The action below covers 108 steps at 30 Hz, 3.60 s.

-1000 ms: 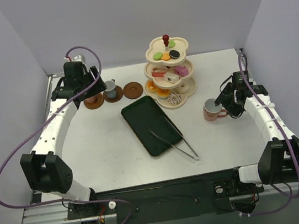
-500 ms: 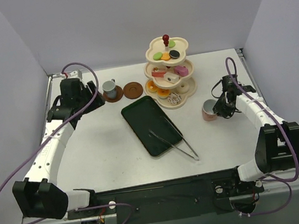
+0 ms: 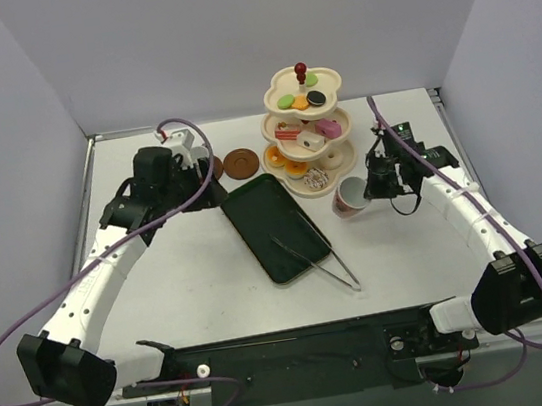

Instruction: Serve the afternoon tea

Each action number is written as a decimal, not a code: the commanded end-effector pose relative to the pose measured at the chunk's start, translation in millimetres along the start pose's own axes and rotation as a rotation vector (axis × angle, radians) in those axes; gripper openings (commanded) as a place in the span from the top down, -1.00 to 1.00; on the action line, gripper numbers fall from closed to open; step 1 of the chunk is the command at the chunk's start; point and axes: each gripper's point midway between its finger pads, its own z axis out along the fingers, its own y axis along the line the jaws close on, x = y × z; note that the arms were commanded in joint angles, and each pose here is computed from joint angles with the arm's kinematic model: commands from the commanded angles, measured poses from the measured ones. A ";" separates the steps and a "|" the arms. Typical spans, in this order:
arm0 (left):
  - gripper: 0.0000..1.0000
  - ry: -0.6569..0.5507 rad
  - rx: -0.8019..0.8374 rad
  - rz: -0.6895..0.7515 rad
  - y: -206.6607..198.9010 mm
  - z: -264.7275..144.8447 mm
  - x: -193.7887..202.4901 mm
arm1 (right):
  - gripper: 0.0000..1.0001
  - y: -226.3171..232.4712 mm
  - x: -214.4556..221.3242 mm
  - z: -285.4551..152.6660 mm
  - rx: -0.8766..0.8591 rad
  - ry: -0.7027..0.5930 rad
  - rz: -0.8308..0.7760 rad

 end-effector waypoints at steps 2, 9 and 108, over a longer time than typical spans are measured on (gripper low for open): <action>-0.38 -0.028 0.287 0.050 -82.9 -13.8 -9.5 | 1.00 84.4 -22.7 -53.5 -0.262 -0.084 -0.216; -0.38 -0.110 0.480 -0.046 -139.2 -17.0 -34.5 | 1.00 156.1 -22.2 -54.9 -0.313 -0.048 -0.349; 1.00 -0.164 0.328 0.620 -1.9 209.2 -149.1 | -0.01 118.6 -54.3 -93.0 -0.230 -0.259 -0.194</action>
